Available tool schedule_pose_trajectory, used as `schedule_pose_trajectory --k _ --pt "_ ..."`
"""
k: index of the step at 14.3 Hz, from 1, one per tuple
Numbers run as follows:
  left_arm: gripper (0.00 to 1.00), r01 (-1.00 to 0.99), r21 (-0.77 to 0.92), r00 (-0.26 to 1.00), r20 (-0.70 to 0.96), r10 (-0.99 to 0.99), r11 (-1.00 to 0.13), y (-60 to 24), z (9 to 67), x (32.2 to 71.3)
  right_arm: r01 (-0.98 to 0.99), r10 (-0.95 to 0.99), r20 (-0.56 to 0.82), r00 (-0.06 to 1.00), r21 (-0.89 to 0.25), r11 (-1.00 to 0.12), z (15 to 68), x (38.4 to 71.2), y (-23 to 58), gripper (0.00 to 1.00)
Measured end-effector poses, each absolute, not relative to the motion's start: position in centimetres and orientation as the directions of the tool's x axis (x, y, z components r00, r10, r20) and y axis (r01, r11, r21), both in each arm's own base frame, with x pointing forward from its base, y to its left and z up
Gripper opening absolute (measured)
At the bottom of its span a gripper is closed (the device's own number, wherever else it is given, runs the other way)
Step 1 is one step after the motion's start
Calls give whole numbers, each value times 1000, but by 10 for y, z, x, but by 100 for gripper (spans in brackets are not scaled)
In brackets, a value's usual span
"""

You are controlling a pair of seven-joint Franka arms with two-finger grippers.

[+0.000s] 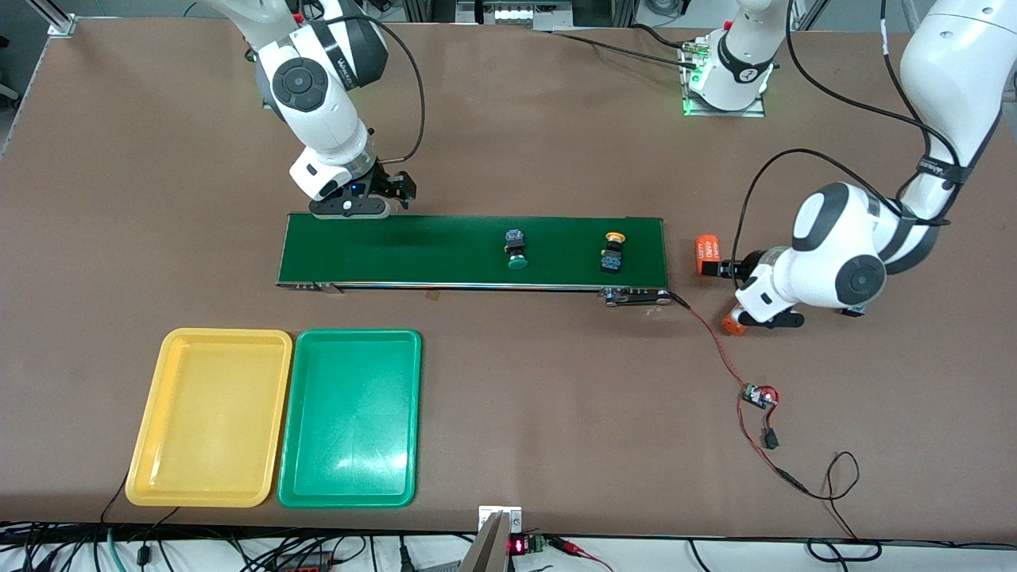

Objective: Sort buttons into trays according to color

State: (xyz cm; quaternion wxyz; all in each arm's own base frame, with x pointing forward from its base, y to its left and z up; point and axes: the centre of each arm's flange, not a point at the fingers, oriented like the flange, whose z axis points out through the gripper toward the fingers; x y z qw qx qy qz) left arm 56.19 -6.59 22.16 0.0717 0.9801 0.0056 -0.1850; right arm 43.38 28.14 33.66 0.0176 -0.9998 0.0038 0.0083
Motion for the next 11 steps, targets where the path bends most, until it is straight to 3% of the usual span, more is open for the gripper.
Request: schedule_pose_trajectory --k 11 --pt "97 41 151 939 -343 -13 -988 -78 186 519 -8 -7 -18 1000 -35 -999 336 434 281 100"
